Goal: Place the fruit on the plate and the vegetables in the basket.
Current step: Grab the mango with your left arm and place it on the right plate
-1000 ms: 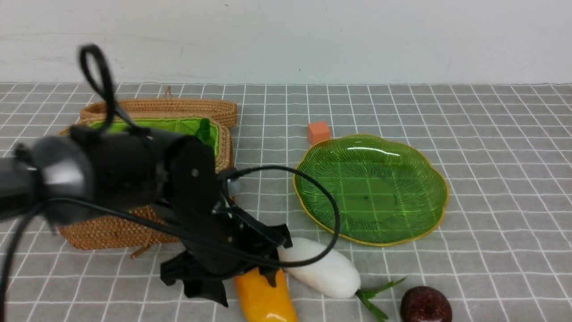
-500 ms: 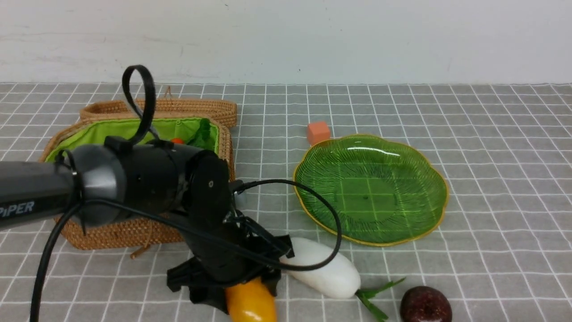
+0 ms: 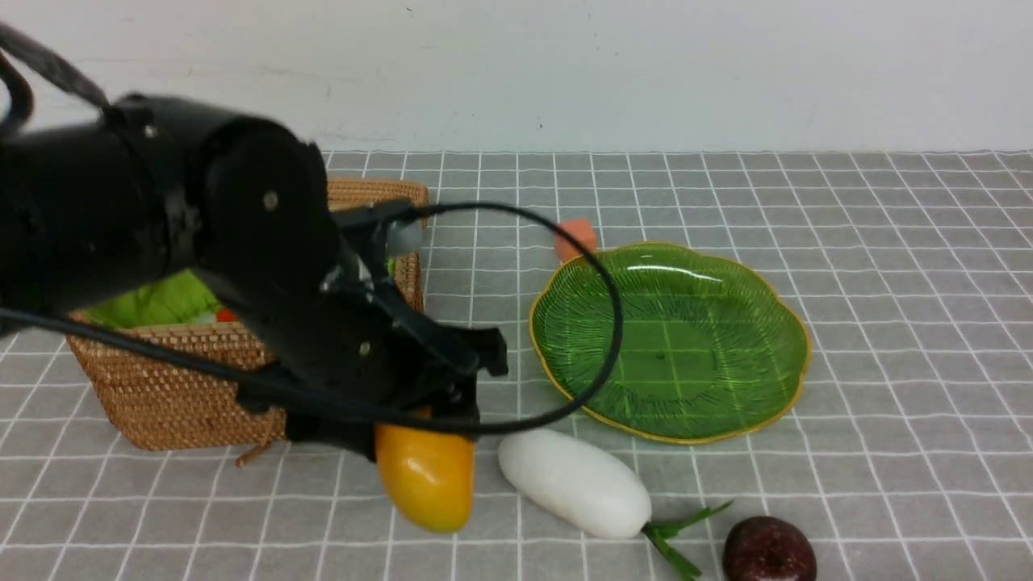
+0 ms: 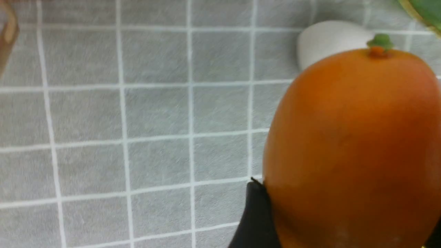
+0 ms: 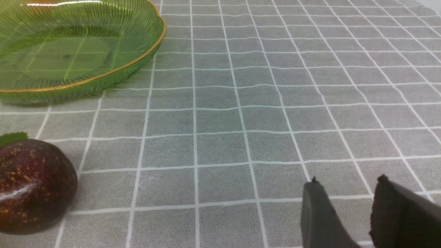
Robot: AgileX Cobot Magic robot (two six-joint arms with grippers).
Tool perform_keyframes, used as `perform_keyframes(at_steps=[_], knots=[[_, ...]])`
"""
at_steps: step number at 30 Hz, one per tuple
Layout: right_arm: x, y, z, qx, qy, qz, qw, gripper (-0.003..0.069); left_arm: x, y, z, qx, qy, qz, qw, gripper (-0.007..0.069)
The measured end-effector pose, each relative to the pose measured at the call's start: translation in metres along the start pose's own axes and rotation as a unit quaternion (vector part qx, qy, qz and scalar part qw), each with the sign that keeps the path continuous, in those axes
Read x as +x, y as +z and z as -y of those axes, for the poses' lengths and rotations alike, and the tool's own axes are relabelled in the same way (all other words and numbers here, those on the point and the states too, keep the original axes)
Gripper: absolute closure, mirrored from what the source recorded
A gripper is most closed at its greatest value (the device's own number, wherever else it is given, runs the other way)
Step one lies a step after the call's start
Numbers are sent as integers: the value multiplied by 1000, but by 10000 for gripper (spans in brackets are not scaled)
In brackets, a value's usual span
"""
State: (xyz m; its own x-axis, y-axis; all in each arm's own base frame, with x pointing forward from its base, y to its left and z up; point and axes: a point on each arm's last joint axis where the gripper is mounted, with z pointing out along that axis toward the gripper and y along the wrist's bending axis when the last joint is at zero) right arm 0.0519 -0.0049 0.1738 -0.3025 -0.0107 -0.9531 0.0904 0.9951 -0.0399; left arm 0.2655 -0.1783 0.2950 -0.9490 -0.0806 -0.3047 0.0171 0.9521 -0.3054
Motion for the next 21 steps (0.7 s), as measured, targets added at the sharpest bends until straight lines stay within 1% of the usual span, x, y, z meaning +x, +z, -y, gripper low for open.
perform_keyframes(at_steps=[6,13,18,21], knots=[[0,0,0,0,0,0,1000,417,-10,-11,7,4,15,18,1000,92],[0,0,0,0,0,0,1000,417,-13,-13,8,3,21,30,999,92],[0,0,0,0,0,0,1000,417,-22,-14,8,3,40,76,996,92],[0,0,0,0,0,0,1000,417,-31,-11,13,23,55,118,991,92]])
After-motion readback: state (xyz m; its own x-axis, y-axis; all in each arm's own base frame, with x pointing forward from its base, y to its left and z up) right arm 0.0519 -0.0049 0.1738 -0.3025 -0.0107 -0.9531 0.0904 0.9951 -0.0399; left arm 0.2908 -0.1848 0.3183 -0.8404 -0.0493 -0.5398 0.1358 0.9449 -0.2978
